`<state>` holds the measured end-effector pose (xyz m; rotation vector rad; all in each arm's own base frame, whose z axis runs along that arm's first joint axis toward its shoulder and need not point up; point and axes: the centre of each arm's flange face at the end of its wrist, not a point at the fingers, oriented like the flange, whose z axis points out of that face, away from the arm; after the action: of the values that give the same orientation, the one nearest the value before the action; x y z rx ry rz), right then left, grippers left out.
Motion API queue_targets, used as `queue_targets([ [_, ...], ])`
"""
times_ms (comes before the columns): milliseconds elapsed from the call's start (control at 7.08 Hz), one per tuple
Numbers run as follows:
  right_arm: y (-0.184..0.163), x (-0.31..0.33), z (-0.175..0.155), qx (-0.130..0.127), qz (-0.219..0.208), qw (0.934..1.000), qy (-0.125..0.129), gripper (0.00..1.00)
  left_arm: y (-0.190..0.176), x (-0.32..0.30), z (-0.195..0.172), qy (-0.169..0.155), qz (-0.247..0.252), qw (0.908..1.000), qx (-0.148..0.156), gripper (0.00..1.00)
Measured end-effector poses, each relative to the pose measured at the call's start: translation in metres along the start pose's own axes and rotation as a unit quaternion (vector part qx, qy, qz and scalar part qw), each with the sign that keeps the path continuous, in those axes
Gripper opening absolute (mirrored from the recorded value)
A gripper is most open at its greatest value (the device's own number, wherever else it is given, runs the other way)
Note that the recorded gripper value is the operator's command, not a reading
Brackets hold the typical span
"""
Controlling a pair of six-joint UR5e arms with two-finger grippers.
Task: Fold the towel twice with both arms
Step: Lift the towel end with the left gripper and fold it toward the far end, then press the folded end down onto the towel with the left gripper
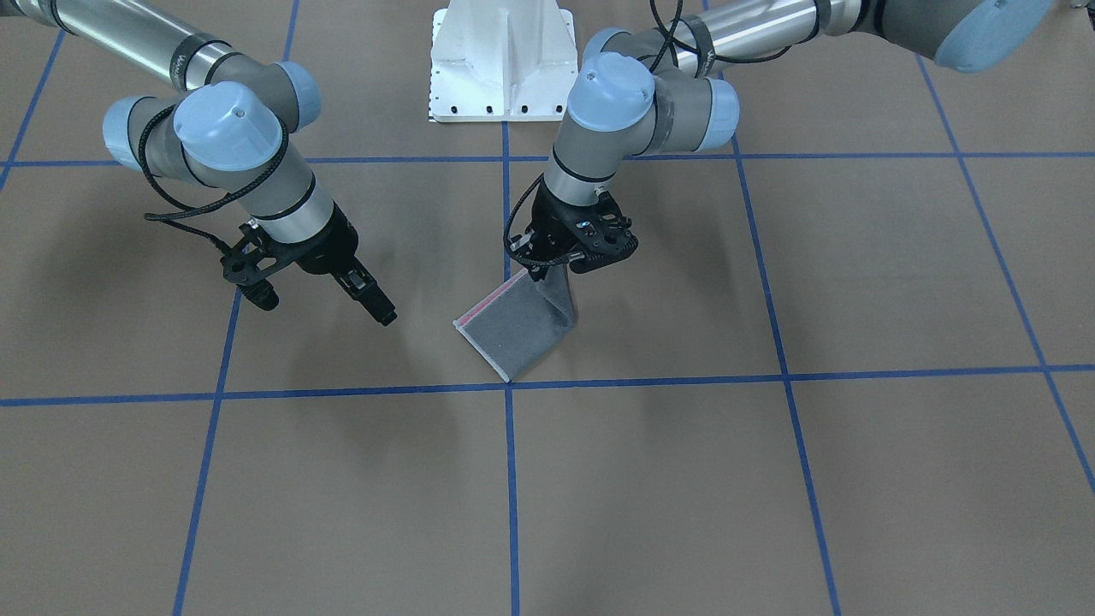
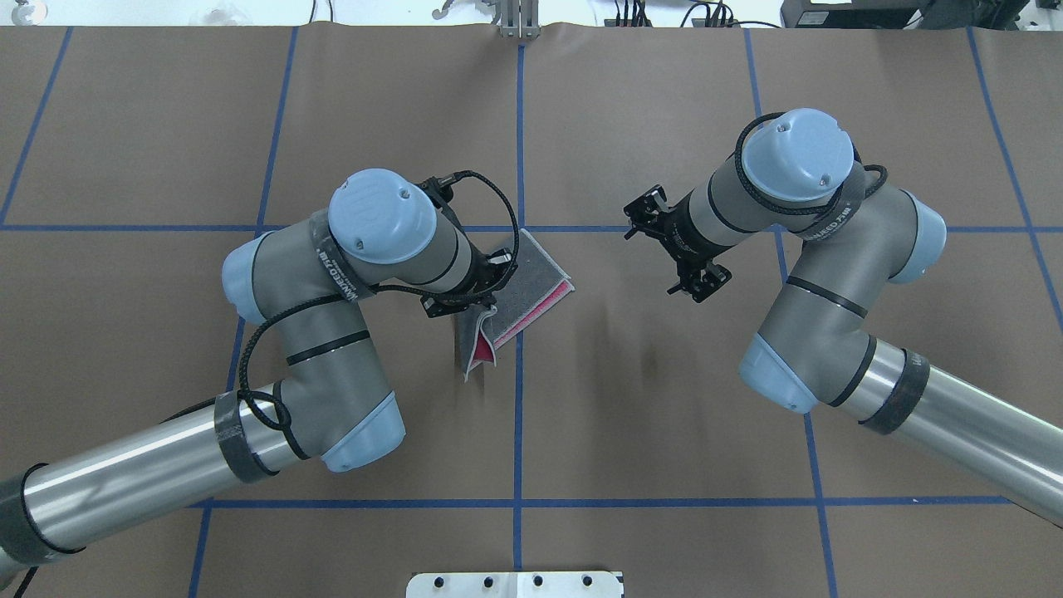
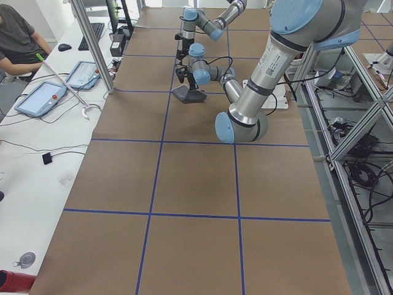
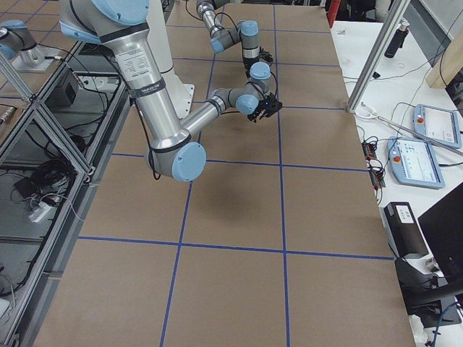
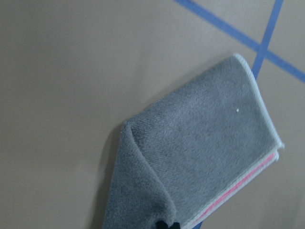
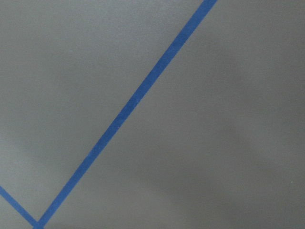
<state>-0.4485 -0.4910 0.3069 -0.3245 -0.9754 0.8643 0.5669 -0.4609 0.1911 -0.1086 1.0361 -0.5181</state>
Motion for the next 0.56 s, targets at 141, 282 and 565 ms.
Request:
queue_targets([
  [141, -0.002, 0.0, 0.0, 0.0, 0.0, 1.0, 0.001, 1.0, -0.005, 0.012, 0.001, -0.004, -0.025, 0.9997, 0.005, 0.0],
  [282, -0.01, -0.001, -0.005, 0.0, 0.0, 1.0, 0.0, 1.0, -0.01, 0.024, 0.006, -0.009, -0.046, 0.9989, 0.009, 0.0],
  [565, -0.055, 0.002, -0.028, -0.014, -0.006, 0.9999, 0.006, 1.0, -0.024, 0.051, 0.017, -0.019, -0.078, 0.9966, 0.02, 0.0],
])
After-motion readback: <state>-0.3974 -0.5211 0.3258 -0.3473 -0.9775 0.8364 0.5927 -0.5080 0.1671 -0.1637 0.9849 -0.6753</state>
